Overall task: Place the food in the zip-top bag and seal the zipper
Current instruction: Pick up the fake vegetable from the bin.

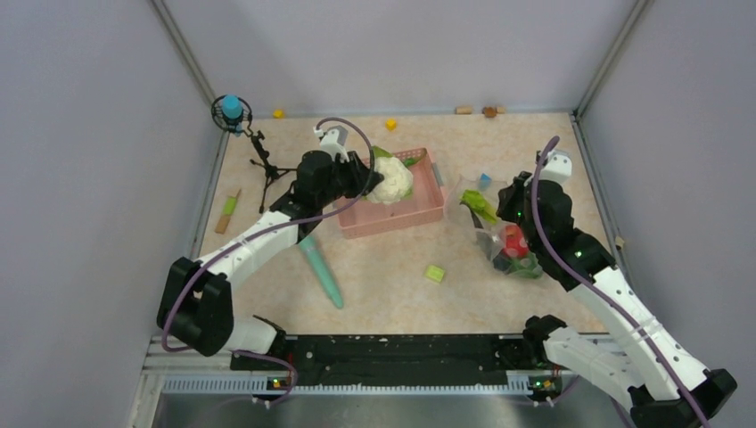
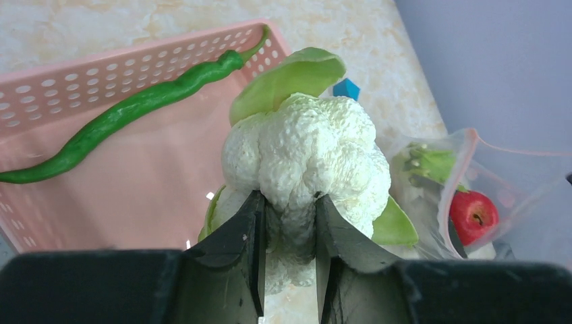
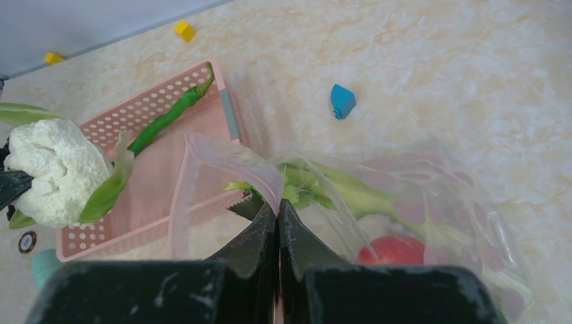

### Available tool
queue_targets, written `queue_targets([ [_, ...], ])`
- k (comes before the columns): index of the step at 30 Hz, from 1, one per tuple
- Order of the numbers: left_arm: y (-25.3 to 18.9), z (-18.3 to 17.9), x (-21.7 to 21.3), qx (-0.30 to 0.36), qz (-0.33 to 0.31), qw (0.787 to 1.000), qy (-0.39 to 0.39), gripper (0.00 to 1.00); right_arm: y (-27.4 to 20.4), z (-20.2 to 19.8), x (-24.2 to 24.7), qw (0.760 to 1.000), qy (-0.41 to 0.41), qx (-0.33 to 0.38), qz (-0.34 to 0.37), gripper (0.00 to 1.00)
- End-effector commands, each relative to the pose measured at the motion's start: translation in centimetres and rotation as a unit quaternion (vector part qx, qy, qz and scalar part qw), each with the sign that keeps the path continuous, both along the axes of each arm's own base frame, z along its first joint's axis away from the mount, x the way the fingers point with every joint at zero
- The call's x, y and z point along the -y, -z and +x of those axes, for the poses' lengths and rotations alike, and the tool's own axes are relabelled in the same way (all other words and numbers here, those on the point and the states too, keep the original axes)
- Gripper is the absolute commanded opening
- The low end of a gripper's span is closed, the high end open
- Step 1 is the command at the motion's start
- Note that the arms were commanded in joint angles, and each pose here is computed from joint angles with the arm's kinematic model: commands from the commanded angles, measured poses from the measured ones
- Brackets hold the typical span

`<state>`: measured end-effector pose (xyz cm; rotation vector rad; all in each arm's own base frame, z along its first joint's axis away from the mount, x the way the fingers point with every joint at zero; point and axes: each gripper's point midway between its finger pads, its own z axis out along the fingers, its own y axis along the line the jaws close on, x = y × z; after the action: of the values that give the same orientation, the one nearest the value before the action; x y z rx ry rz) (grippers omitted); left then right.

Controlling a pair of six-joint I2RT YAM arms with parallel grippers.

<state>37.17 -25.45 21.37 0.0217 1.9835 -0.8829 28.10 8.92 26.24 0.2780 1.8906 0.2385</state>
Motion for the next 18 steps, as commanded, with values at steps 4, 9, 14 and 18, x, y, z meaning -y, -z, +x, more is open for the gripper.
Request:
queue_targets([
  [4, -5.5, -3.5, 0.9, 0.126, -0.064, 0.987, 0.08, 0.0, -1.8, 0.4, -0.8, 0.999, -0.02, 0.033, 0.019, 0.0],
  [9, -8.2, -5.3, 2.0, 0.161, -0.079, 0.974, 0.138, 0.0, -2.3, 0.3, -1.5, 0.998, -0.036, 0.036, 0.029, 0.0],
  [14, -12.3, -6.8, 3.8, 0.201, -0.116, 0.956, 0.179, 0.0, -3.2, 0.2, -2.3, 0.997, -0.05, 0.041, 0.053, 0.0],
  [18, -15.0, -7.4, 5.6, 0.245, -0.115, 0.946, 0.179, 0.0, -3.4, 0.3, -2.5, 0.996, -0.047, 0.039, 0.069, 0.0],
])
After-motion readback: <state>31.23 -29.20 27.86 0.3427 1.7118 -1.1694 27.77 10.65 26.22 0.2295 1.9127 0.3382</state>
